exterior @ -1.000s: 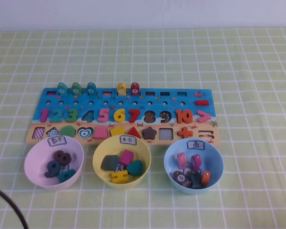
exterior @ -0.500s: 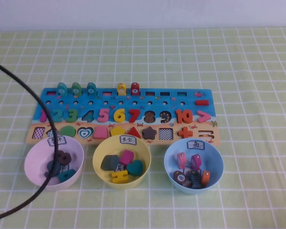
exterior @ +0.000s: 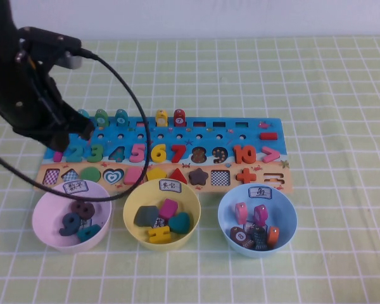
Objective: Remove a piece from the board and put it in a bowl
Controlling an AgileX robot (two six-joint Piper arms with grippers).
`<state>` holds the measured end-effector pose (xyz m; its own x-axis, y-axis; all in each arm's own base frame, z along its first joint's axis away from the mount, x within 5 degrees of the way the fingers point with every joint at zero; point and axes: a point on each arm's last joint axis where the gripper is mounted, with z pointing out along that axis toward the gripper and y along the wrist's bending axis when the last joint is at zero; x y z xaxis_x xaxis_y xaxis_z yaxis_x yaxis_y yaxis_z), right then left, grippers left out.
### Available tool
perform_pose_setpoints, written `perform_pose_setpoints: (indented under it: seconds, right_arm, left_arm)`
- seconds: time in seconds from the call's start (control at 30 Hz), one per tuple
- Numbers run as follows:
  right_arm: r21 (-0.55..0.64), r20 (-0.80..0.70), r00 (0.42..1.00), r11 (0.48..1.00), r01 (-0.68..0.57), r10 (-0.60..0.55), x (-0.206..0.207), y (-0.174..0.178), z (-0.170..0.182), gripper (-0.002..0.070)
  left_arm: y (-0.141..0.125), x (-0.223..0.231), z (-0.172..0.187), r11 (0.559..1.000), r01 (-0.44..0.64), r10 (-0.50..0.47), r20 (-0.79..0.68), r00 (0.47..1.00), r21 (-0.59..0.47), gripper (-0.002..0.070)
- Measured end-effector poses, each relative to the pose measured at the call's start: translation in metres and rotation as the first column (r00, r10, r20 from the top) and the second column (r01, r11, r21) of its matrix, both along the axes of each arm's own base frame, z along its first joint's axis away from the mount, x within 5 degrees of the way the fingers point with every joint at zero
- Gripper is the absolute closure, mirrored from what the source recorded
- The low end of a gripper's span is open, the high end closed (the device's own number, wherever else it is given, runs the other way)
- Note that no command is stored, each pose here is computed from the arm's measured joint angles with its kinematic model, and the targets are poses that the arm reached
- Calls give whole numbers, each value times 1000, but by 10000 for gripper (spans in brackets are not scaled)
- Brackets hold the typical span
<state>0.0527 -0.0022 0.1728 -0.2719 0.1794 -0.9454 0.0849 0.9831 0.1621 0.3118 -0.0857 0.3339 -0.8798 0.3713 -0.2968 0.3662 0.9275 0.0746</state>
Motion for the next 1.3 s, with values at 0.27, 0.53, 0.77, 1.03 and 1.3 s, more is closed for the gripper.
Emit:
perform_pose_setpoints:
  seconds: [0.27,0.53,0.77,1.03,1.3]
  right_arm:
    - [0,0,1000,1000,0,0,0,0,0,694]
    - [0,0,1000,1000,0,0,0,0,0,694]
    - [0,0,1000,1000,0,0,0,0,0,694]
    - [0,0,1000,1000,0,0,0,0,0,694]
    - [0,-1,1000,1000,0,0,0,0,0,694]
  left_arm:
    - [-23,54,-39,1000,25,-25,-75,997,-4,639]
    - [-33,83,-84,999,9,-4,-155,988,32,269]
    - [-36,95,-104,999,4,1,-142,990,38,212]
    - [-20,106,-116,999,-51,53,-147,988,12,272]
    - [-15,114,-127,998,-63,64,-124,990,13,300]
